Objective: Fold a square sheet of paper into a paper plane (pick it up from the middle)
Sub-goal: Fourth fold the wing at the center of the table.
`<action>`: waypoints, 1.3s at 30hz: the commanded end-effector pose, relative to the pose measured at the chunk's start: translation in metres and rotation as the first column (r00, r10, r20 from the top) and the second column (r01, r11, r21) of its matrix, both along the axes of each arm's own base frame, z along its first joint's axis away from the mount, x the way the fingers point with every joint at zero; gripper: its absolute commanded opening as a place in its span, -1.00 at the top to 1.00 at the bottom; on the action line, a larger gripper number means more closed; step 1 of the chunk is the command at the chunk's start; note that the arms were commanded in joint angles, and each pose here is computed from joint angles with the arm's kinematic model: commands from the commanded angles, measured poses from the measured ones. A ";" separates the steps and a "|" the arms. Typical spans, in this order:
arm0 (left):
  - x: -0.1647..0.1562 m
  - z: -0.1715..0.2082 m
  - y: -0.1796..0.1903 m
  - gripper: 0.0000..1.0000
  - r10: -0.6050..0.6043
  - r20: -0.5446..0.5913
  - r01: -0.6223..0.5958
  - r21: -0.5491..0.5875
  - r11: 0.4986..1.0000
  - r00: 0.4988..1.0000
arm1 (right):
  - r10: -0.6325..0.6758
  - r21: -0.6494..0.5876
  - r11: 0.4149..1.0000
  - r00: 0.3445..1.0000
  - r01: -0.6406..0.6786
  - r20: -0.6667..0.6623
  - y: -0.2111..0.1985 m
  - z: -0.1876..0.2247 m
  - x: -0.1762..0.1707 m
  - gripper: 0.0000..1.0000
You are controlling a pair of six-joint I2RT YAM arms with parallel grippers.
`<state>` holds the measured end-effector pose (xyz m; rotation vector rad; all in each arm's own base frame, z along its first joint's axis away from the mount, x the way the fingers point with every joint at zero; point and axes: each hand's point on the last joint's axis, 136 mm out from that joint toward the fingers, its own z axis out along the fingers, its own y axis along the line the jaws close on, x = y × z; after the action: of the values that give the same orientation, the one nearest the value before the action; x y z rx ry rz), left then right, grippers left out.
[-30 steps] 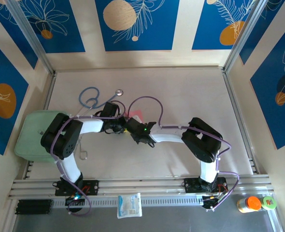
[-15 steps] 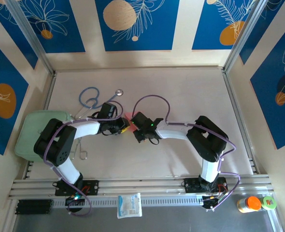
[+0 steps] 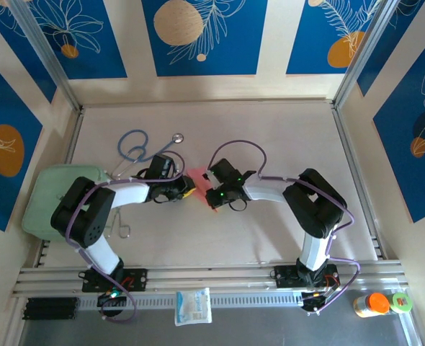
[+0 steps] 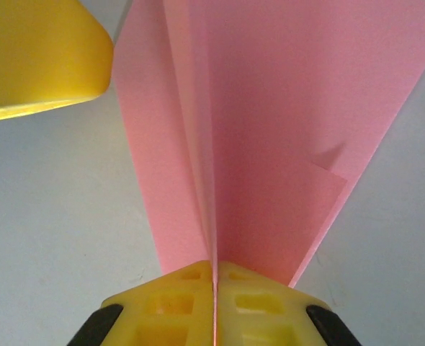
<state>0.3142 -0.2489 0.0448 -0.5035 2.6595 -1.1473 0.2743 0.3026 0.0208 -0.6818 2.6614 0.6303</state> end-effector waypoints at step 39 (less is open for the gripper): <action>-0.008 -0.036 -0.029 0.29 -0.102 -0.107 0.105 0.020 0.994 0.989 | -0.006 0.188 0.982 0.994 0.027 -0.109 -0.015 0.010 0.001 0.60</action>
<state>0.3222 -0.2803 0.0305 -0.4221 2.7115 -1.2141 0.2777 0.2896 0.0249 -0.6077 2.6565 0.9339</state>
